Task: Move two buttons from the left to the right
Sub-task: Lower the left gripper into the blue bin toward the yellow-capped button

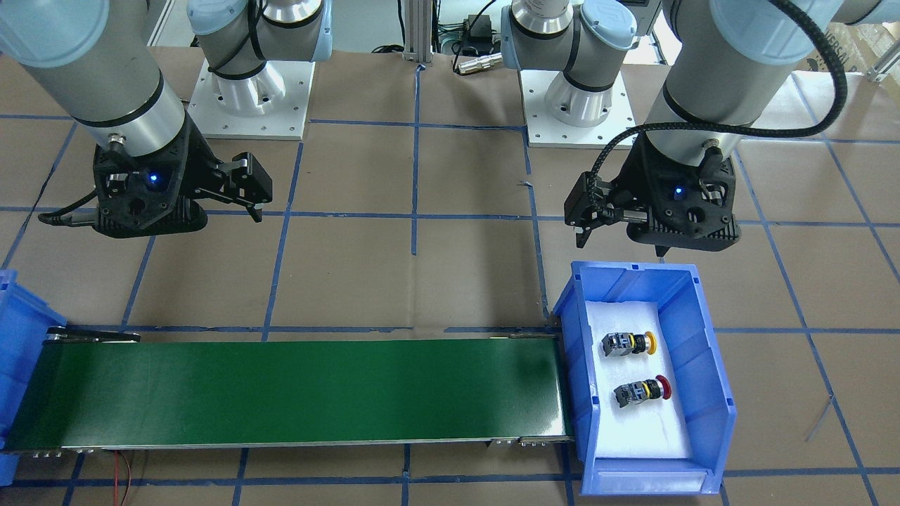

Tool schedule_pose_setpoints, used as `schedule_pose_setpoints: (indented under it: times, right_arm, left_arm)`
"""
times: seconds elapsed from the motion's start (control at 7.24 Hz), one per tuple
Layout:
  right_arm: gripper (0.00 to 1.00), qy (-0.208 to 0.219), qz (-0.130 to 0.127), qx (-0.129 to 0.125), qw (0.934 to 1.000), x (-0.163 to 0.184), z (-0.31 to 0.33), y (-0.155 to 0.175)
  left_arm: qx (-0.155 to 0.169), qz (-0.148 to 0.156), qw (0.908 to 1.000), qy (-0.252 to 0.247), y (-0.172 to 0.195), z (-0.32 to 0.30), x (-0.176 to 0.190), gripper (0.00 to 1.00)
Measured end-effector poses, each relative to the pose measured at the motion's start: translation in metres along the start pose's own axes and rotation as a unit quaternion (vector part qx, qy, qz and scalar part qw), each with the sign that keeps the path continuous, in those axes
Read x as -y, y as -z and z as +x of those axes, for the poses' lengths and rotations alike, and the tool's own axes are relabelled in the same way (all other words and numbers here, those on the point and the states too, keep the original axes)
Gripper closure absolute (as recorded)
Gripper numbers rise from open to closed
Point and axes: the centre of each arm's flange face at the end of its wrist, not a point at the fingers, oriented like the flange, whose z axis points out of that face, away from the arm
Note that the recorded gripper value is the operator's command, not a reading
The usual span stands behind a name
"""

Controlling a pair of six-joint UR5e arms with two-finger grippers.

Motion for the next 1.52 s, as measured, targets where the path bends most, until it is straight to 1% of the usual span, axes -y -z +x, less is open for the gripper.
schedule_pose_setpoints:
  times: [0.69, 0.83, 1.1, 1.24, 1.52]
  right_arm:
    - [0.0, 0.0, -0.002, -0.004, 1.0, 0.0, 0.002, -0.001]
    - [0.0, 0.0, -0.002, -0.004, 1.0, 0.0, 0.002, -0.001]
    - [0.0, 0.0, -0.002, -0.003, 1.0, 0.0, 0.002, -0.001]
    - [0.0, -0.001, -0.002, 0.0, 1.0, 0.0, 0.002, -0.001]
    - [0.0, -0.001, -0.002, 0.0, 1.0, 0.0, 0.003, -0.001]
  left_arm:
    - [-0.001, -0.003, 1.0, 0.002, -0.001, -0.004, -0.001, 0.0]
    - [-0.002, -0.006, 1.0, -0.004, -0.002, -0.005, -0.001, 0.0]
    - [-0.003, -0.011, 0.9991, -0.04, -0.005, -0.015, 0.001, 0.0]
    - [-0.006, -0.016, 0.9974, -0.07, -0.011, -0.03, 0.003, 0.0]
    - [-0.013, -0.031, 0.9894, -0.141, -0.032, -0.058, 0.003, 0.0]
